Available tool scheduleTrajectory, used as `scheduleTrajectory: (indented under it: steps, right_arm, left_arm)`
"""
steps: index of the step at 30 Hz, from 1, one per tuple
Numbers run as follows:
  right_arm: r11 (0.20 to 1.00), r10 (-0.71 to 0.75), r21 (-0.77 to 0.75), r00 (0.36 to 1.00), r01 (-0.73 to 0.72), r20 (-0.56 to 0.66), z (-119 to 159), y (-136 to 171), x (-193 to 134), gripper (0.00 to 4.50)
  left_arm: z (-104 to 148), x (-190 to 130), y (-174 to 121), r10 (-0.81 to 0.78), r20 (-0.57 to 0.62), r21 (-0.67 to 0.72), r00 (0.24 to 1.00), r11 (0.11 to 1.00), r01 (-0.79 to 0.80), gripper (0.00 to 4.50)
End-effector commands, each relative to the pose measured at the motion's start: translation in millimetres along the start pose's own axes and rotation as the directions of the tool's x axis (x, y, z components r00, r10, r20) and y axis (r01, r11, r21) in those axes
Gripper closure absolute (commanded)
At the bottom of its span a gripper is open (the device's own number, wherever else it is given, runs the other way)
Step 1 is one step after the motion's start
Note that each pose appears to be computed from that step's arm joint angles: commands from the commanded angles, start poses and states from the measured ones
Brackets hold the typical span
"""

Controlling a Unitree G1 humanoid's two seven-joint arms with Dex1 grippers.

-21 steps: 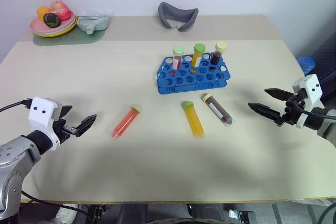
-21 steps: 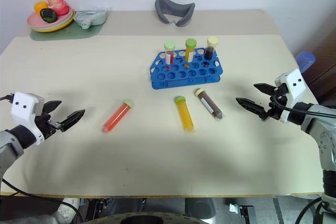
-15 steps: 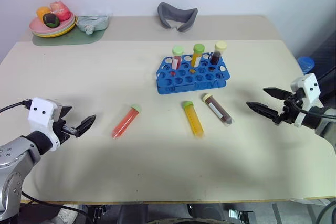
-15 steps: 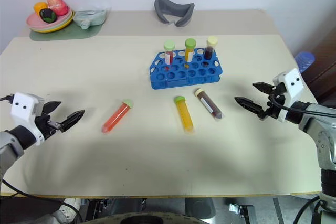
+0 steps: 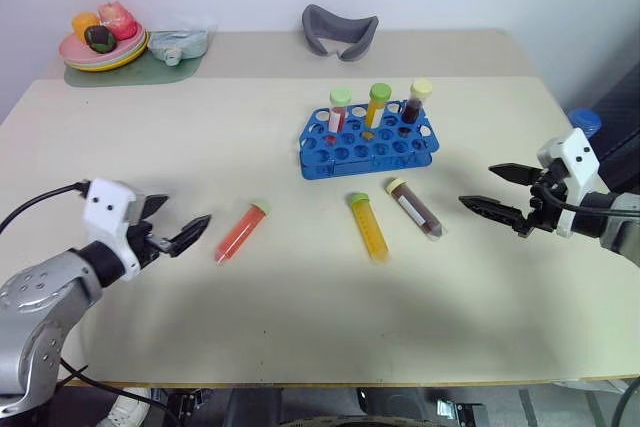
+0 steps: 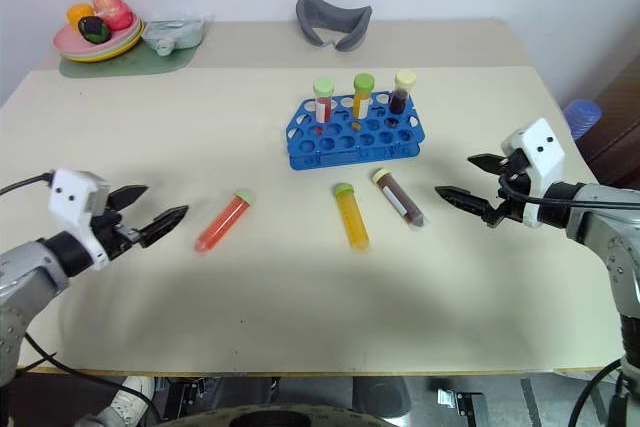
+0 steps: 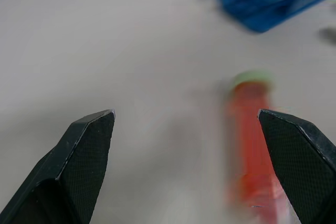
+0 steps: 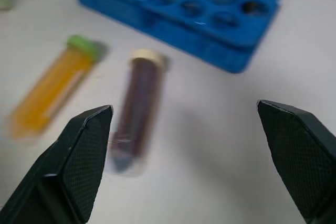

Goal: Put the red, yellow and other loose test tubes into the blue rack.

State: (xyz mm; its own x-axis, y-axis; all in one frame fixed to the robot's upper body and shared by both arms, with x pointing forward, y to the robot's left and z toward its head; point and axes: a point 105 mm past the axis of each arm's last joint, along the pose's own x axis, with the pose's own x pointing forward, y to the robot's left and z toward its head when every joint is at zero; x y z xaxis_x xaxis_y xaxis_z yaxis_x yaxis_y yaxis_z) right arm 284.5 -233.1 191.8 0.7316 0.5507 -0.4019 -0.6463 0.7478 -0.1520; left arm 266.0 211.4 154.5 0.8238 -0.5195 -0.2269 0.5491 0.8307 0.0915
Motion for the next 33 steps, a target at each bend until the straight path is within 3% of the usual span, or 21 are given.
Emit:
scheduleTrajectory:
  steps: [1, 6, 12, 21, 33]
  right_arm:
    - [1.0, -0.001, 0.003, 0.996, 0.001, -0.092, 11.4, 15.9, 2.2, 0.0]
    - [0.991, -0.013, 0.13, 0.977, 0.042, -0.213, 19.3, 27.5, 21.9, 0.0]
    - [0.982, -0.073, 0.147, 0.953, 0.12, -0.294, 19.7, 29.4, 67.4, 0.0]
    - [0.975, -0.092, 0.14, 0.886, 0.173, -0.454, 3.4, 31.3, 94.7, 0.0]
    - [0.968, -0.089, 0.158, 0.855, 0.195, -0.511, 7.0, 32.6, 107.9, 0.0]
  left_arm:
    - [7.7, 16.4, -24.1, -0.164, 0.012, 0.065, 0.986, 0.985, 0.163, 0.03]
    - [8.4, 33.1, -55.0, -0.353, 0.013, 0.116, 0.936, 0.93, 0.349, 0.03]
    - [2.7, 45.3, -89.9, -0.499, 0.023, 0.188, 0.866, 0.853, 0.487, 0.03]
    - [-7.7, 51.0, -117.7, -0.552, 0.024, 0.211, 0.834, 0.818, 0.536, 0.03]
    - [-8.8, 50.1, -128.0, -0.564, 0.044, 0.218, 0.825, 0.811, 0.543, 0.03]
